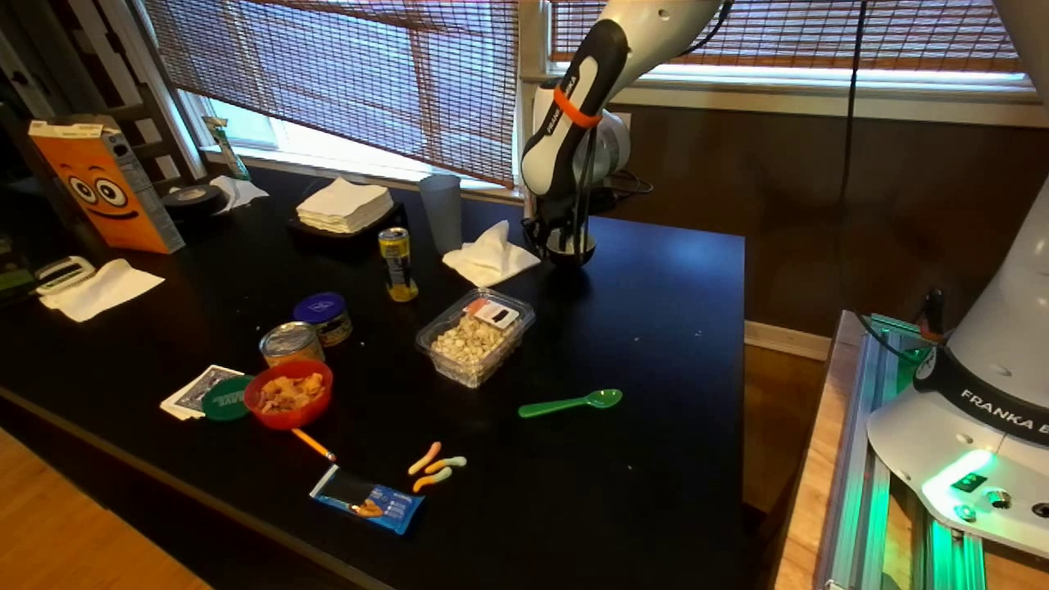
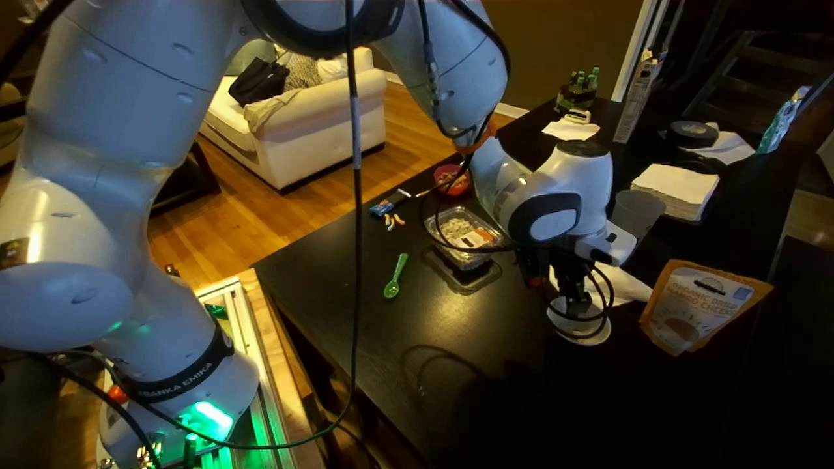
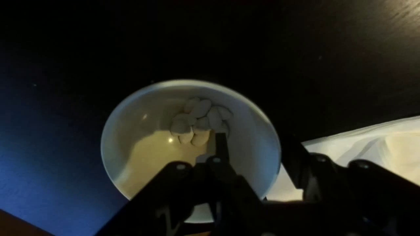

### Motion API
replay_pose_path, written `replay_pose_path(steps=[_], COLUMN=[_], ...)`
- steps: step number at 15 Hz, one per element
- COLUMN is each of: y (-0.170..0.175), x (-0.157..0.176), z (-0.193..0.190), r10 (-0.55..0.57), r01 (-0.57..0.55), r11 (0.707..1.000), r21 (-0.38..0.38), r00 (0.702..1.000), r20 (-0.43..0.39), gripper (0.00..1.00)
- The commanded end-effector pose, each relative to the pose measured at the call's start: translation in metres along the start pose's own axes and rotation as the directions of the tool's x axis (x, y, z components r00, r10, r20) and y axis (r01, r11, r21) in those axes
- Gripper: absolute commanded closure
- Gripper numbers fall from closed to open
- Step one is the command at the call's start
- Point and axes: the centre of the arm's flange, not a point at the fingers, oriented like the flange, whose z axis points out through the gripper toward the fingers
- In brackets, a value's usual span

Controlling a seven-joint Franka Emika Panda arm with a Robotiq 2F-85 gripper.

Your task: Pour the contents in the black bowl into the clear bowl on the left.

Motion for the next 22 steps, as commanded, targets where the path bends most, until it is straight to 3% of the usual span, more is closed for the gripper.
replay_pose_path(steps=[1,3,7,9,11,14,18,20,21,22], y=[0.002,0.003,0.02,0.035,0.049,0.058,0.058,0.049,0.05,0.045], x=[0.001,-0.001,-0.02,-0.047,-0.08,-0.127,-0.182,-0.198,-0.174,-0.184], z=[0.008,0.006,-0.028,-0.046,-0.055,-0.057,-0.059,-0.064,-0.039,-0.041], r10=[-0.057,-0.061,-0.055,-0.123,-0.238,-0.394,-0.579,-0.644,-0.58,-0.605], r01=[0.057,0.061,0.05,0.115,0.229,0.385,0.568,0.638,0.572,0.598], r11=[0.998,0.998,0.997,0.989,0.966,0.908,0.803,0.761,0.804,0.788], r21=[0.006,-0.002,-0.056,-0.089,-0.122,-0.167,-0.178,-0.12,-0.161,-0.147], r00=[0.998,0.997,0.994,0.988,0.969,0.919,0.815,0.764,0.815,0.796], r20=[-0.039,-0.049,-0.089,-0.091,-0.062,-0.023,-0.011,-0.021,-0.002,-0.002], gripper=[0.84,0.99,0.99,0.98,0.98,0.98,0.98,0.98,0.92,0.92])
